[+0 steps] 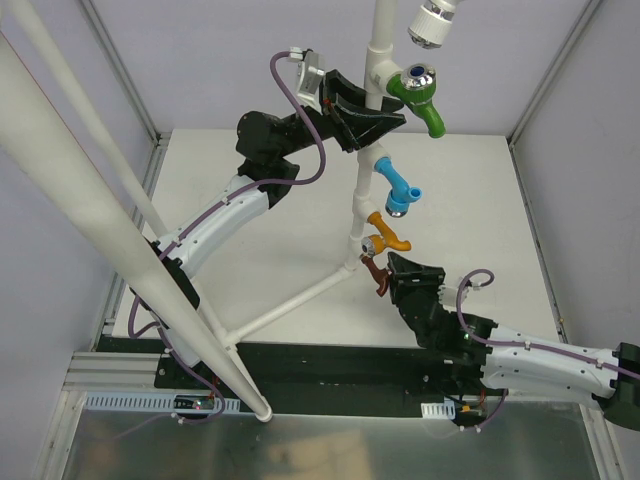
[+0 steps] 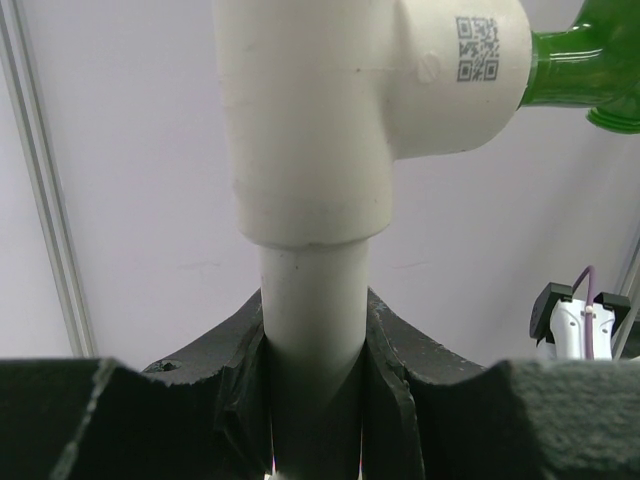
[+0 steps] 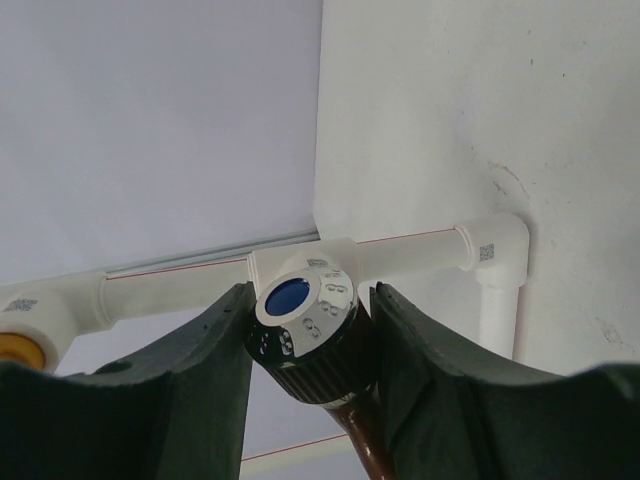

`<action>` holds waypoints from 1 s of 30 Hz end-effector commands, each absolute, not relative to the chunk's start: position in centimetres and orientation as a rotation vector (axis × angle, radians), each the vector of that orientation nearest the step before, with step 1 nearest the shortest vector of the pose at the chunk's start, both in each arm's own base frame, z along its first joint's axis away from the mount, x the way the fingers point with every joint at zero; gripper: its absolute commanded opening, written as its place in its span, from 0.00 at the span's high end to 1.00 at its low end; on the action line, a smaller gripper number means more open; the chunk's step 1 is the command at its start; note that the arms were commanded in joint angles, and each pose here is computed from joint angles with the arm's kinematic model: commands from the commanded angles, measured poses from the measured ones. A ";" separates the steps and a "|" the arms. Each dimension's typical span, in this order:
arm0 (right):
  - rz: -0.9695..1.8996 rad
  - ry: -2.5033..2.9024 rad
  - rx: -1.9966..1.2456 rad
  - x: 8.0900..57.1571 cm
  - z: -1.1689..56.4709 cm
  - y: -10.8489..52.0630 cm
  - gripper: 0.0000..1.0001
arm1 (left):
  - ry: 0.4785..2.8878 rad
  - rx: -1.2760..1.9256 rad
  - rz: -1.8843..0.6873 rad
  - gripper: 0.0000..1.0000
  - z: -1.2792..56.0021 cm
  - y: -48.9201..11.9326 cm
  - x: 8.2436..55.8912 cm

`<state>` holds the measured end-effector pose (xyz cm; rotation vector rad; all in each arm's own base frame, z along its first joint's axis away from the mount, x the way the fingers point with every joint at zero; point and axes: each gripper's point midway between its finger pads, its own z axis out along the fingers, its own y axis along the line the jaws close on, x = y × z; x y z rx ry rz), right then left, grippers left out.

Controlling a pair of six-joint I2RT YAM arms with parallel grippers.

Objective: Install the water faucets
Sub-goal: Screw the water faucet onto the adaptor.

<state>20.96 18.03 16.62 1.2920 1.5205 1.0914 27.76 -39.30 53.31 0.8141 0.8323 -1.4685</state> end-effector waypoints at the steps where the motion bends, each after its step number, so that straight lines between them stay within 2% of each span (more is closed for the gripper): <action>1: 0.701 1.775 1.172 18.8 7.4 14.2 0.50 | 0.692 0.890 -1.447 1.00 56.0 -36.2 24.9; 6: 0.663 1.840 1.164 18.1 5.7 14.1 0.42 | 0.687 0.884 -1.452 1.00 56.1 -36.0 24.9; 11: 0.658 1.884 1.163 17.5 4.5 14.1 0.39 | 0.684 0.884 -1.450 1.00 56.2 -35.8 24.9; 15: 0.660 1.919 1.171 17.1 3.7 14.2 0.46 | 0.685 0.884 -1.451 1.00 56.1 -35.8 24.9; 18: 0.639 1.961 1.163 16.6 3.0 14.3 0.58 | 0.684 0.881 -1.454 1.00 56.2 -35.8 24.9; 22: 0.619 2.015 1.153 16.1 2.0 14.6 0.64 | 0.682 0.881 -1.453 1.00 56.2 -35.7 24.9; 26: 0.643 2.048 1.146 15.8 1.8 15.5 0.50 | 0.681 0.879 -1.453 1.00 56.2 -35.7 24.9; 30: 0.665 1.980 1.074 16.7 4.8 15.1 0.32 | 0.686 0.883 -1.451 1.00 56.1 -35.7 24.9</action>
